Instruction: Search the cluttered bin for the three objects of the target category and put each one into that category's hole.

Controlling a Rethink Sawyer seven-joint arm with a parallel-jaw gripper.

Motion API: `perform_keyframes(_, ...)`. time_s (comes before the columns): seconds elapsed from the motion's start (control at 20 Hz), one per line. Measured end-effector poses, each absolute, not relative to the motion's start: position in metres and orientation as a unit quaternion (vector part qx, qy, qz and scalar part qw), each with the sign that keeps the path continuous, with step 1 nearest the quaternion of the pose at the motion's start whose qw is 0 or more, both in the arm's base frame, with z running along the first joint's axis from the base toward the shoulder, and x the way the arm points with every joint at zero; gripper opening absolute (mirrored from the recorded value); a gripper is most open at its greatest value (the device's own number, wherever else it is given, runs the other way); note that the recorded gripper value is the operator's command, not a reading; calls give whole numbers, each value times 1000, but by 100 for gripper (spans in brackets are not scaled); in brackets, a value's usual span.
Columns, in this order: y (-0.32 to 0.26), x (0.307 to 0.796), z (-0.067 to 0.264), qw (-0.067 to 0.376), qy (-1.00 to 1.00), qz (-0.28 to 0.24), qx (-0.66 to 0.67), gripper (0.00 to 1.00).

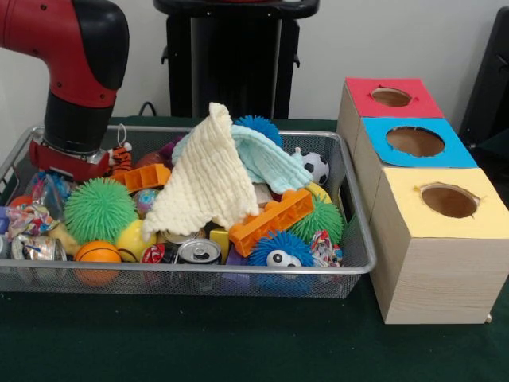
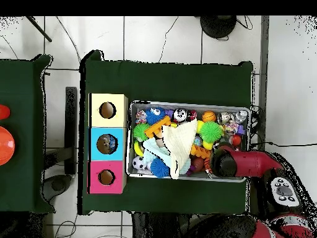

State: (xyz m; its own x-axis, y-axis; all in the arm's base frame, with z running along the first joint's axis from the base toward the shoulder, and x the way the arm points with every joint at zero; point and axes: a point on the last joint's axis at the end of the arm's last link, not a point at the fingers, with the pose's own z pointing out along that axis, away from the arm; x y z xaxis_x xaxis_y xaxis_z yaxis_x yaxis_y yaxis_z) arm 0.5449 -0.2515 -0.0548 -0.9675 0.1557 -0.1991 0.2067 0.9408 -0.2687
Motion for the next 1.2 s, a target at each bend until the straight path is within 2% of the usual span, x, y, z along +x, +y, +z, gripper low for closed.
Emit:
perform_keyframes(0.65, -242, 564, -34, 87, 980, -113, 139, 100)
perform_keyframes(1.2, -223, 580, -8, 46, 980, -93, 168, 100)
